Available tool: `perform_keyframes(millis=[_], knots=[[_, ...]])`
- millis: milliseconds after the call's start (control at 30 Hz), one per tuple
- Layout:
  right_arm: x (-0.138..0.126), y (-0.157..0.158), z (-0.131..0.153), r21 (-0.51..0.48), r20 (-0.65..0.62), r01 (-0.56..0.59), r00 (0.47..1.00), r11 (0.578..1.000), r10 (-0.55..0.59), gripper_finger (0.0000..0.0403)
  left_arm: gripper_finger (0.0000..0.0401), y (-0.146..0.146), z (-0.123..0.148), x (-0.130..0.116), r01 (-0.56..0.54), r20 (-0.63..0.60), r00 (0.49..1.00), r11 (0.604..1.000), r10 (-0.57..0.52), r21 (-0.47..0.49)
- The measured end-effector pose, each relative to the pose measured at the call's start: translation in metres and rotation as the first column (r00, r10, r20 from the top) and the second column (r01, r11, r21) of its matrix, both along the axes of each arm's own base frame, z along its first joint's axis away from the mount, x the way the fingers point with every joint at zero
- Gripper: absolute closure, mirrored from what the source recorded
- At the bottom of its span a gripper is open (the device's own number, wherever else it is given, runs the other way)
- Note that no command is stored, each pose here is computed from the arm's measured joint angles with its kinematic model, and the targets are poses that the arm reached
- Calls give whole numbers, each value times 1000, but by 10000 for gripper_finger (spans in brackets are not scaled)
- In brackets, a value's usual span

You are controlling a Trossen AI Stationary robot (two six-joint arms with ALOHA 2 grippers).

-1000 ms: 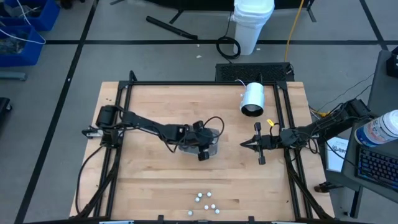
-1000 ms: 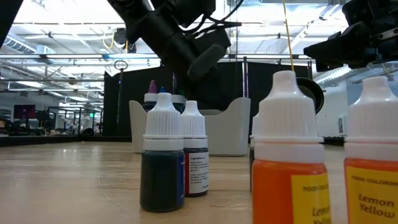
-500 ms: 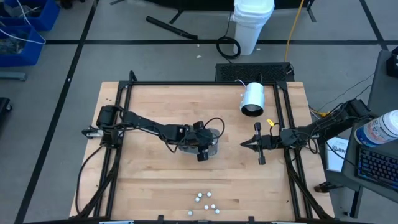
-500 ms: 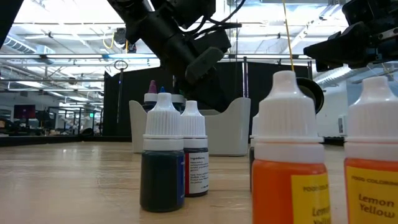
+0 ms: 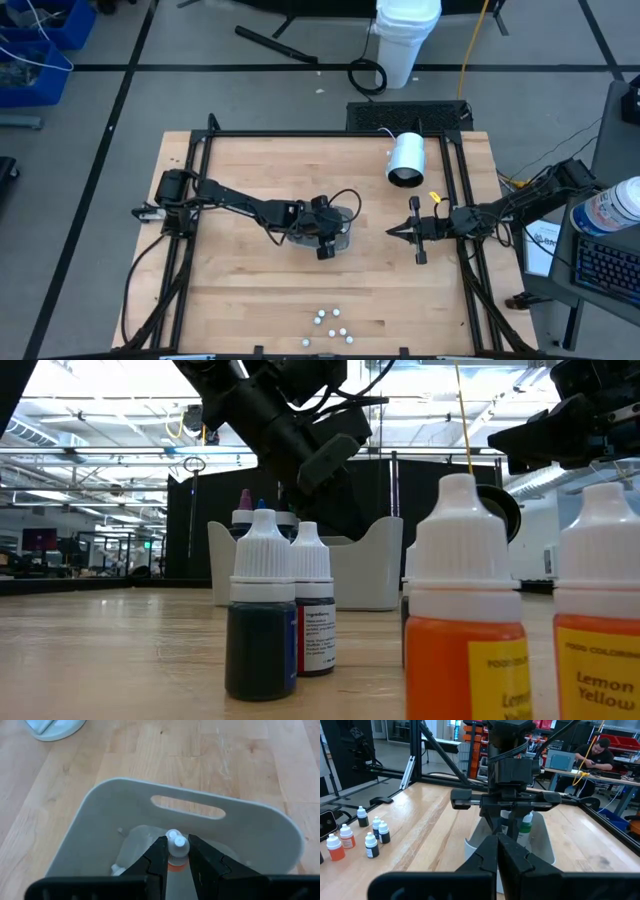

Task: Pick & Place food coloring
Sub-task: Put the orange food coloring bottle into the gray bin

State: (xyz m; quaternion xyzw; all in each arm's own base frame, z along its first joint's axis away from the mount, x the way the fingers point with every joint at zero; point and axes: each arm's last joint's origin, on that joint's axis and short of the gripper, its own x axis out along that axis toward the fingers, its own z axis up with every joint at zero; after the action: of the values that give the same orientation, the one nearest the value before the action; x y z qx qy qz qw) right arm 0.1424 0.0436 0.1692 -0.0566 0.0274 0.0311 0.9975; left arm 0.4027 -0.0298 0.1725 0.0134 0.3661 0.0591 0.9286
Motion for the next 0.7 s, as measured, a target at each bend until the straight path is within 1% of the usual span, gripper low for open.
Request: perform_keyframes(millis=[700], knots=[[0, 0, 0, 0, 0, 0, 1000, 1000, 0, 403, 334, 0, 0, 0, -19, 9, 1000, 999, 20, -26]])
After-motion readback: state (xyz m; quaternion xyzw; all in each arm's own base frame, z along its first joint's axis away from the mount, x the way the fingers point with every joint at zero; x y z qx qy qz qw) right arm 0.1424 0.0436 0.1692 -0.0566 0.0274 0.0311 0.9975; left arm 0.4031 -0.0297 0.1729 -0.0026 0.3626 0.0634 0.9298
